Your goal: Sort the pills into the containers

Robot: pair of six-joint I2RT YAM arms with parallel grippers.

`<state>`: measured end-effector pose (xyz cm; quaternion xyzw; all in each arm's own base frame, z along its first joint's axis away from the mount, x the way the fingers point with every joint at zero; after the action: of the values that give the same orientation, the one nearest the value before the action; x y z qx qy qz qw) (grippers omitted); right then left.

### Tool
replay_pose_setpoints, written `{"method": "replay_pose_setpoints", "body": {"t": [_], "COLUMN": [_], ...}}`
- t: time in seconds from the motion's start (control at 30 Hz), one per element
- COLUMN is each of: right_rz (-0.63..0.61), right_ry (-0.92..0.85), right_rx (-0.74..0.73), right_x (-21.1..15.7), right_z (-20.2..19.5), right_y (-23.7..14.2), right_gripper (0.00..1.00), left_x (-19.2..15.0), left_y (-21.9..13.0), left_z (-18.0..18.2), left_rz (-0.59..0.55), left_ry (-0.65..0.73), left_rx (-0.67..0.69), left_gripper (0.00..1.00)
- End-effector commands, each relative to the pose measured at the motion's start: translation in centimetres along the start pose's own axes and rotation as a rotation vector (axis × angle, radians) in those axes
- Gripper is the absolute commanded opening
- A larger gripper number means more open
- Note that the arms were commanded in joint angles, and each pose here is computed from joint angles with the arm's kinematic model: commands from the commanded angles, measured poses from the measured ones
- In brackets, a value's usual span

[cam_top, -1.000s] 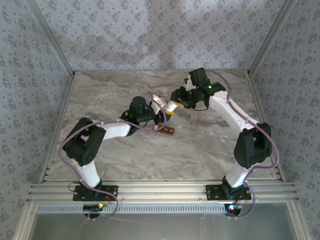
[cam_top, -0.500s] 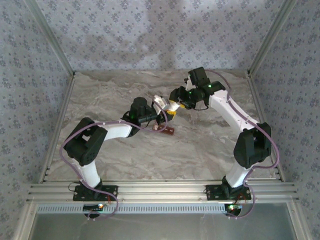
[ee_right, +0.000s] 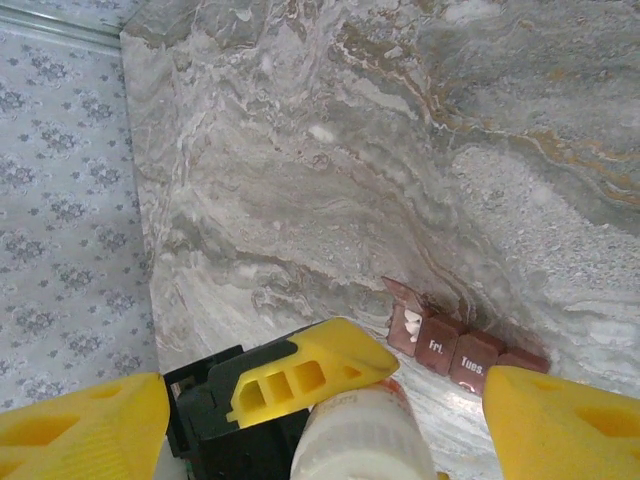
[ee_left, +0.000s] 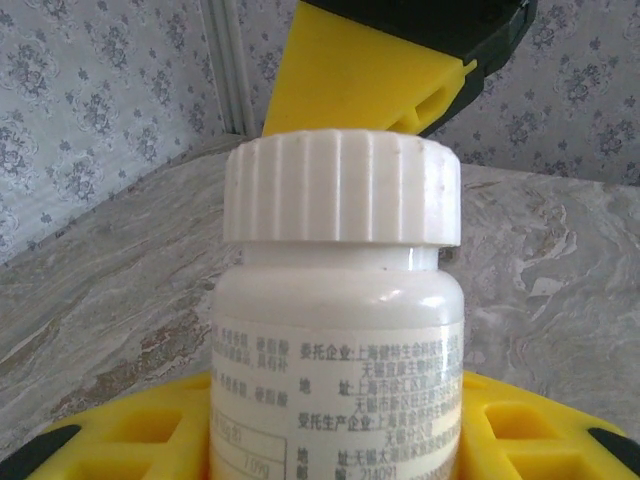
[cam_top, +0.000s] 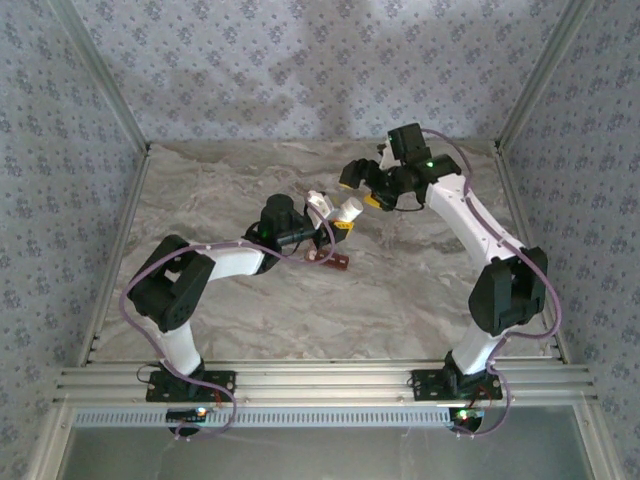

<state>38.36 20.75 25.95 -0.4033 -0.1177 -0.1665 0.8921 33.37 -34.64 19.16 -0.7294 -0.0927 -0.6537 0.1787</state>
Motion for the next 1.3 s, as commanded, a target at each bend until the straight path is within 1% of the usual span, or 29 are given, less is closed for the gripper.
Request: {"method": "replay_pose_setpoints", "body": {"t": [0.0, 0.1, 0.17, 0.23, 0.33, 0.43, 0.57, 0.63, 1.07, 1.27], "right_rz": [-0.026, -0.096, -0.149, -0.172, -0.162, -0.115, -0.077, -0.059, 0.045, 0.060], "right_ry": [-0.046, -0.101, -0.197, -0.302, -0.463, -0.555, -0.603, -0.621, -0.641, -0.644], "right_rx": [0.022, 0.069, 0.087, 0.097, 0.084, 0.074, 0.132, 0.139, 0.108, 0.104], "right_x": [0.4, 1.1, 1.6, 1.6, 0.9, -0.3, -1.1, -1.5, -2.6, -2.7], "right_z": [0.5, 0.6, 0.7, 0.9, 1.1, 0.9, 1.6, 2.0, 2.0, 2.1], "right_y": [-2.0, -3.6, -4.6, -5.5, -5.9, -5.6, -5.1, -4.7, -2.0, -1.5], "right_gripper": [0.85, 0.85, 0.85, 0.85, 0.84, 0.84, 0.84, 0.84, 0.84, 0.80], "left_x": [1.9, 2.1, 2.3, 2.7, 2.9, 3.0, 3.1, 3.1, 3.4, 3.4], "left_y": [-0.1, -0.4, -0.7, -1.2, -1.6, -1.9, -1.9, -1.9, -2.1, -2.1], "left_z": [-0.6, -0.3, 0.0, 0.5, 0.9, 0.8, 0.4, 0.2, -0.3, -0.3], "left_rz": [-0.060, -0.069, -0.082, -0.105, -0.116, -0.107, -0.088, -0.079, -0.070, -0.071], "left_ry": [0.034, 0.011, -0.013, -0.037, -0.048, -0.050, -0.058, -0.060, -0.066, -0.062], "left_rx": [-0.034, -0.042, -0.050, -0.053, -0.058, -0.080, -0.123, -0.144, -0.172, -0.173], "left_gripper": [0.00, 0.00, 0.00, 0.00, 0.00, 0.00, 0.00, 0.00, 0.00, 0.00]}}
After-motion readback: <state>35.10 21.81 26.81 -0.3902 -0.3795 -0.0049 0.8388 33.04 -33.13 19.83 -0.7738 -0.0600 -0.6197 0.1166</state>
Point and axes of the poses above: each hand's point on the last joint's axis, 136 mm out from that joint toward the fingers, its own y axis out along the fingers, its own z axis along the line the jaws close on, x = y × z, the point moved 3 cm from there along -y, back along the fingers, and after that the axes turned 7 degrees about -y, right-handed, at the moved point
